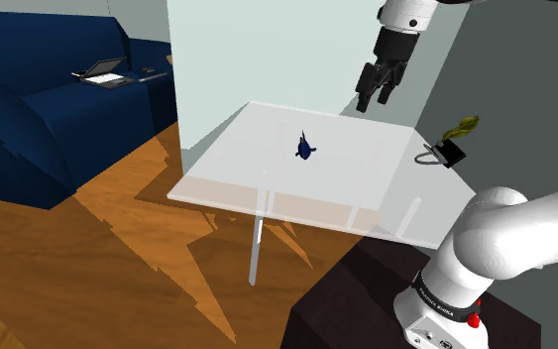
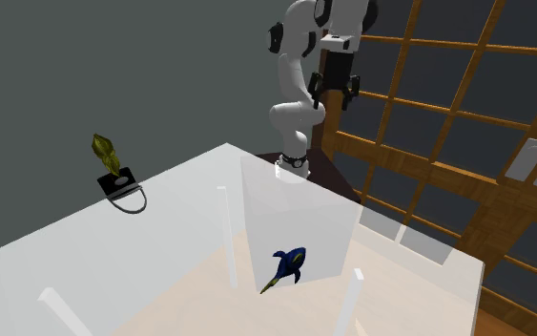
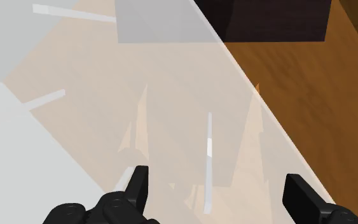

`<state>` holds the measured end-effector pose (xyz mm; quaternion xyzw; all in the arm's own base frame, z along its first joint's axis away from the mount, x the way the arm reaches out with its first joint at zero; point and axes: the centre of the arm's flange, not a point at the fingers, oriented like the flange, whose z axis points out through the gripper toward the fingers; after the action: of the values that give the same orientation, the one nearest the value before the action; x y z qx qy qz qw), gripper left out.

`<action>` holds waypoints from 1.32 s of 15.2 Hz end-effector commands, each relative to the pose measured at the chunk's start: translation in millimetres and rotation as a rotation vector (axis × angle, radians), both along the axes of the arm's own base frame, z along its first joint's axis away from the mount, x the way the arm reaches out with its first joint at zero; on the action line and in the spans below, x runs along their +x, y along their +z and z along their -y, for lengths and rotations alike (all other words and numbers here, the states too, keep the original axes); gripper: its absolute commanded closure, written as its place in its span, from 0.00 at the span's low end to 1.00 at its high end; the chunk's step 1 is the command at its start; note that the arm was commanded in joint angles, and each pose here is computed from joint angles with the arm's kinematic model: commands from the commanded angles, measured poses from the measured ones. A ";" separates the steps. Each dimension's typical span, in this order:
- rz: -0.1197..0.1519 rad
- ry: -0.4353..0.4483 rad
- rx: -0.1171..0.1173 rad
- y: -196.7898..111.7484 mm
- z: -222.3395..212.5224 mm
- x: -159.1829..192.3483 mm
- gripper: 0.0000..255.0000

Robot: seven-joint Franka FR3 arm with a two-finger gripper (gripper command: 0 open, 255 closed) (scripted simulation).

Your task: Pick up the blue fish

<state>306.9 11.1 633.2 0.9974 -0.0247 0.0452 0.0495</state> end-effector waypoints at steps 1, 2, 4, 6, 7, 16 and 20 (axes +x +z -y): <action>0.000 0.000 0.000 0.0 0.0 0.0 0.00; -0.002 -0.019 -0.002 -6.3 2.3 11.9 0.00; -0.006 -0.056 -0.005 -18.8 7.7 35.5 0.00; -0.010 -0.093 -0.009 -31.4 13.9 58.8 0.00; -0.012 -0.111 -0.010 -37.8 17.4 70.3 0.00; -0.030 -0.278 -0.026 -95.6 58.5 170.2 0.00; -0.038 -0.352 -0.033 -121.6 82.3 211.7 0.00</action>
<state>507.7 -64.6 518.4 0.9794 -0.1878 0.0186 0.0721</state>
